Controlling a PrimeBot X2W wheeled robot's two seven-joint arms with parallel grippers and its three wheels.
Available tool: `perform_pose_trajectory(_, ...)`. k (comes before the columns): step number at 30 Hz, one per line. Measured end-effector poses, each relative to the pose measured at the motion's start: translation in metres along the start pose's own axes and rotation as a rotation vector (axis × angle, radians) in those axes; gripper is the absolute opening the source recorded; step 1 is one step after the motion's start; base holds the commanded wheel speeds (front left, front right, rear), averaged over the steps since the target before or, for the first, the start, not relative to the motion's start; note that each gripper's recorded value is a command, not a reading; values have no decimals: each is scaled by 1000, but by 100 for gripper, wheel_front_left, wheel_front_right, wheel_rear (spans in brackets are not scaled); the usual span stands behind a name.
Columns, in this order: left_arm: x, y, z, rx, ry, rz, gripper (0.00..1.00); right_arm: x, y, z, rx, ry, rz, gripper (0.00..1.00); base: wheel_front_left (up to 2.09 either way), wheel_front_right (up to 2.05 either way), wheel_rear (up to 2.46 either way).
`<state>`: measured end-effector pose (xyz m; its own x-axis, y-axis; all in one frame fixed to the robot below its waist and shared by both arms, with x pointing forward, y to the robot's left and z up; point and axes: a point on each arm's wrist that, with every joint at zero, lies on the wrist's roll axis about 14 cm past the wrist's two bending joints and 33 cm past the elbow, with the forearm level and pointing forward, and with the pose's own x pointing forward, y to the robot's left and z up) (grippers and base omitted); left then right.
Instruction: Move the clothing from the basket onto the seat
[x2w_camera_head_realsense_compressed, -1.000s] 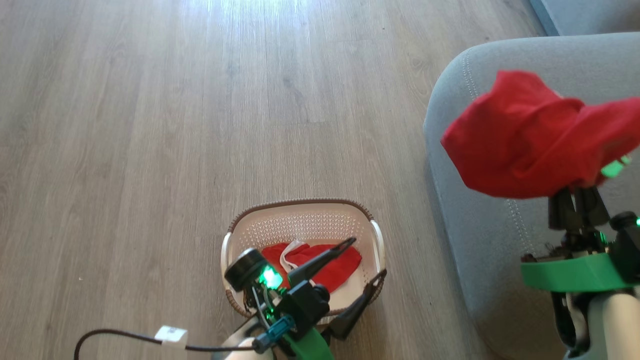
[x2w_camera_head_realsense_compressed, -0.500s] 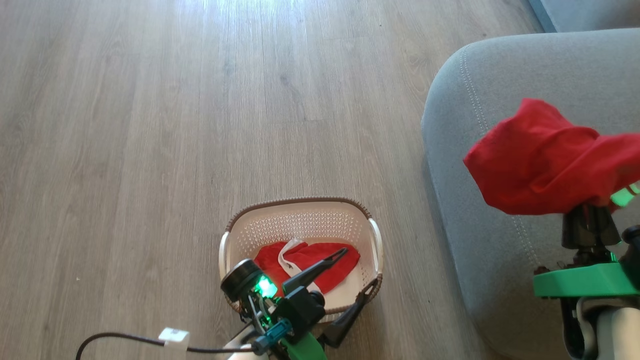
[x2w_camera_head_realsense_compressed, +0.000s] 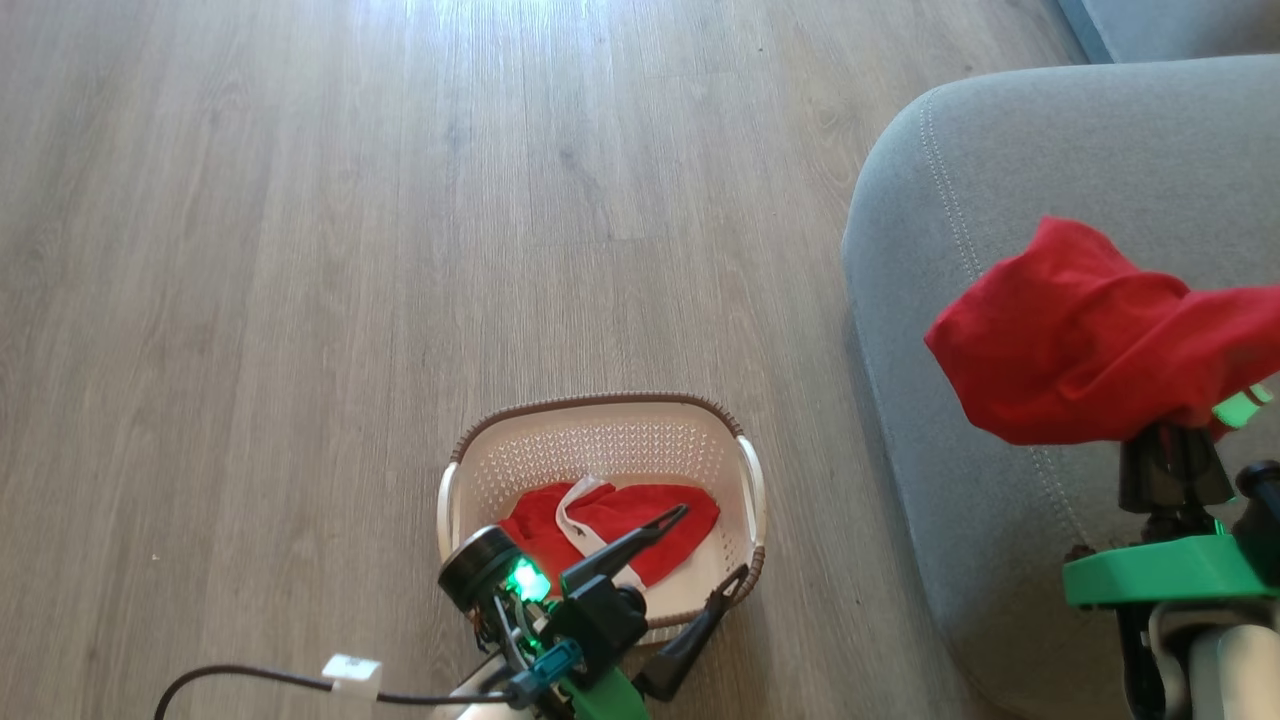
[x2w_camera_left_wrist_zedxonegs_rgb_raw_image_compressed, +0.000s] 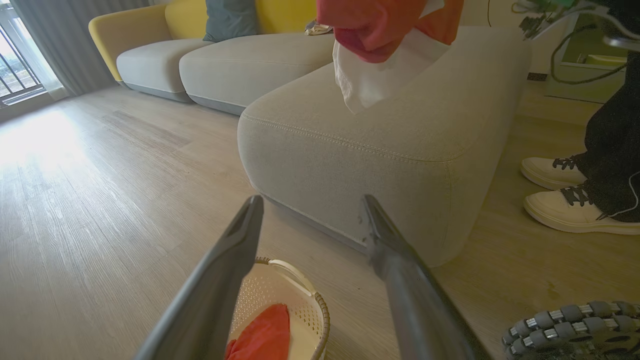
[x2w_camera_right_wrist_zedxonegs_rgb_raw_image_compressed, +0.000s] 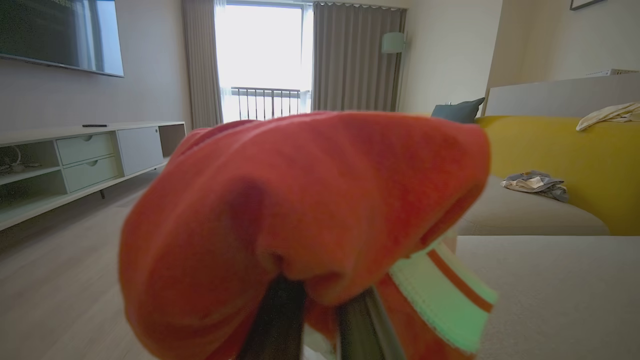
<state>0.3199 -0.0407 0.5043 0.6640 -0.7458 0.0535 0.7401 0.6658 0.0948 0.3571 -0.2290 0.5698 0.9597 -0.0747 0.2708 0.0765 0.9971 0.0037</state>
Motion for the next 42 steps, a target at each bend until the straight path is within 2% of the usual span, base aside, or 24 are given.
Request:
perform_pose_trajectory(7,-1,0,-2,-1,6,3,100,-2,0,-9,19,27,-5,0,0,0,0)
perform_pose_trajectory(20,5,-3,-6,-12,13,-20,100,-5,-12,-2,-5,10,-36,0,0,0,0)
perform_pose_trajectory(42,54,-59,-5,-70,-29,-282,100,-50,-94,31,-133,-26,-294,0,0,0,0)
